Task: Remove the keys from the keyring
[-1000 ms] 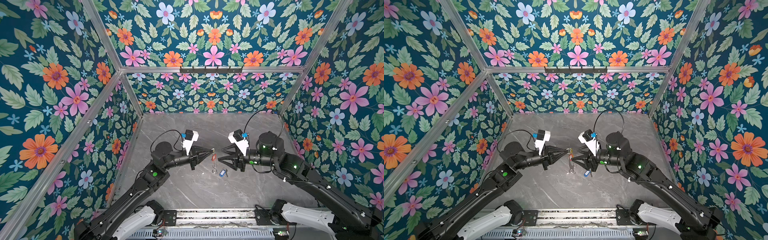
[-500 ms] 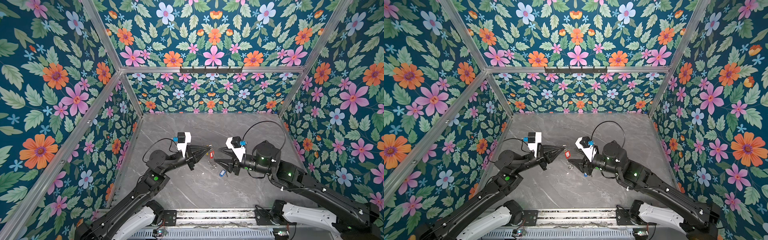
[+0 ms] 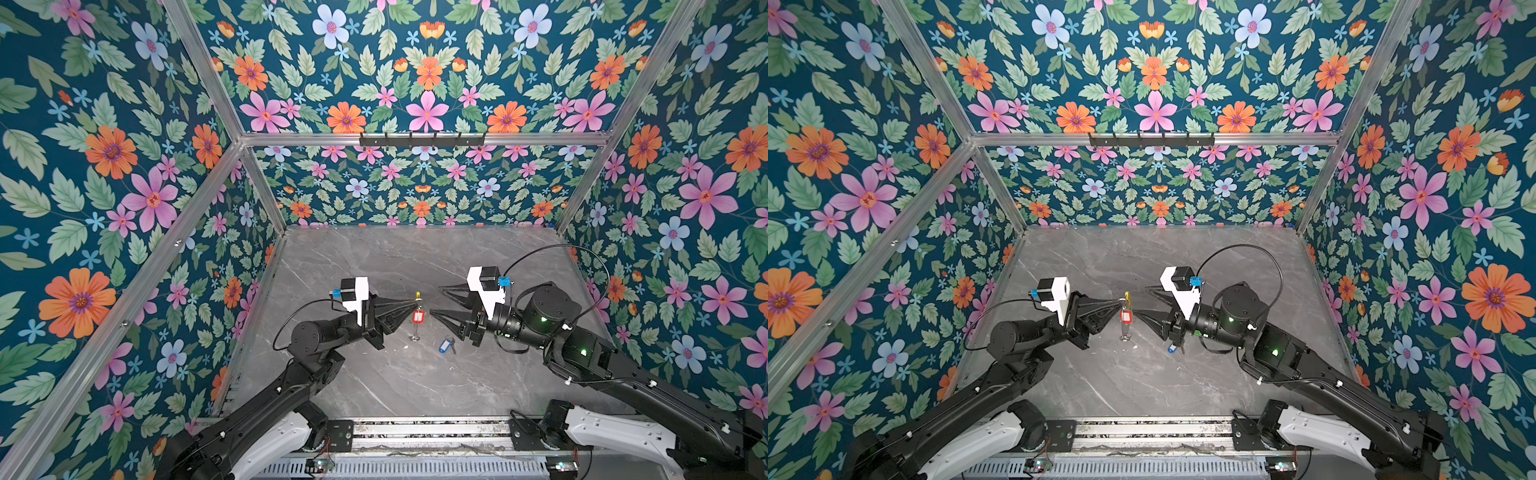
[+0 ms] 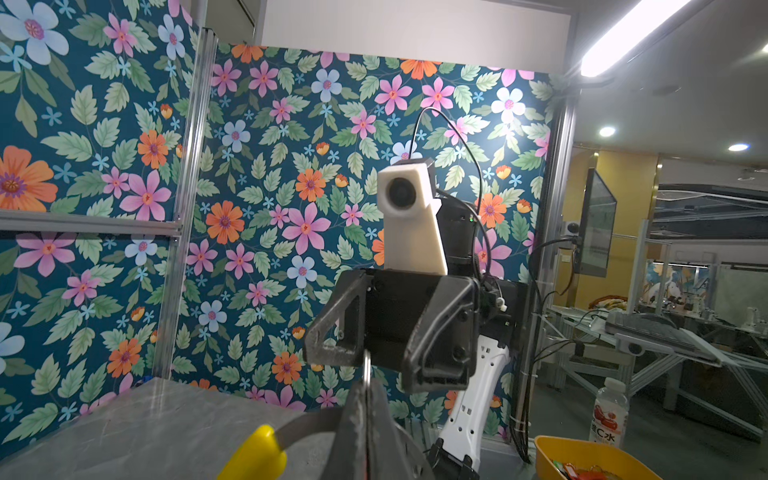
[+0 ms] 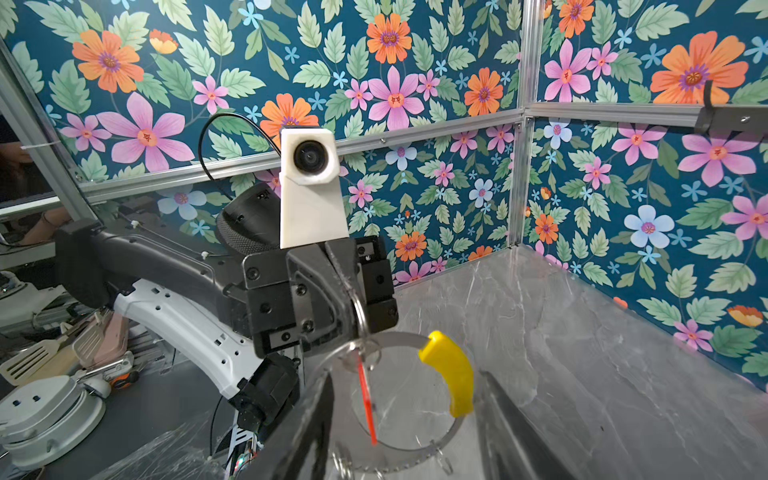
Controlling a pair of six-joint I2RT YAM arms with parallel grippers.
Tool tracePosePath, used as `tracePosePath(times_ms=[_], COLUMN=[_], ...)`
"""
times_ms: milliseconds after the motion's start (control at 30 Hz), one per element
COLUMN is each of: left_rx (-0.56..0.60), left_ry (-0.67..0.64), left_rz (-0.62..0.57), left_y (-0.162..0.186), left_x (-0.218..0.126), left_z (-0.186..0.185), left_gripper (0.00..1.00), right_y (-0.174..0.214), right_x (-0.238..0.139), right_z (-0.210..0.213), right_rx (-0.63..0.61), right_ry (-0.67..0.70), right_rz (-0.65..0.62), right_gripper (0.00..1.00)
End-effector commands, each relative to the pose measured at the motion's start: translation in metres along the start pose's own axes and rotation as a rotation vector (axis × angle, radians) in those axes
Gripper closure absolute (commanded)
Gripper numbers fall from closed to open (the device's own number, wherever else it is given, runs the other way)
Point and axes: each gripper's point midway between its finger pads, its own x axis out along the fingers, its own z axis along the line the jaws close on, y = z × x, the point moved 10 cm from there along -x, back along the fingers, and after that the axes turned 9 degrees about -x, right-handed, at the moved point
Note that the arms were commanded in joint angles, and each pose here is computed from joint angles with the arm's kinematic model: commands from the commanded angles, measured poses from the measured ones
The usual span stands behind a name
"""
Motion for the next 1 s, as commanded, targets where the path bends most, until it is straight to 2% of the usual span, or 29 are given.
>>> tracePosePath(times_ms=[0,200,433,833,967], left_rx=[0.037,0.033,0.024,0.023,0.023], left_ry=[0.074,0.082,0.084,0.074,0.069], left_rz=[-0.042,-0.053,-0.053,-0.062,-0.067], left_y=[-0.009,-0.007,-0.006,-0.006,-0.007], left_x=[0.001,-0.001,-0.001,-0.001,0.000], left_z=[-0.009,-0.009,-0.008,-0.007,-0.007], left_gripper=[1.00,1.00,1.00,1.00,1.00], right_y=[-0.015,-0.021,-0.022,-0.021,-0.020], right_x=[0.003,0.013,0.019,0.025,0.025], right_z=[0.000,0.001,0.003,0.005,0.005], right_rx=[0.012,0.035,0.058,0.069,0.069], right_ry=[-0.015,-0.073,-0.125,-0.181,-0.184], right_rz=[-0.067,-0.102,-0.111,-0.088,-0.078], right_gripper=[0.49,0.59,0.67,1.00,1.00])
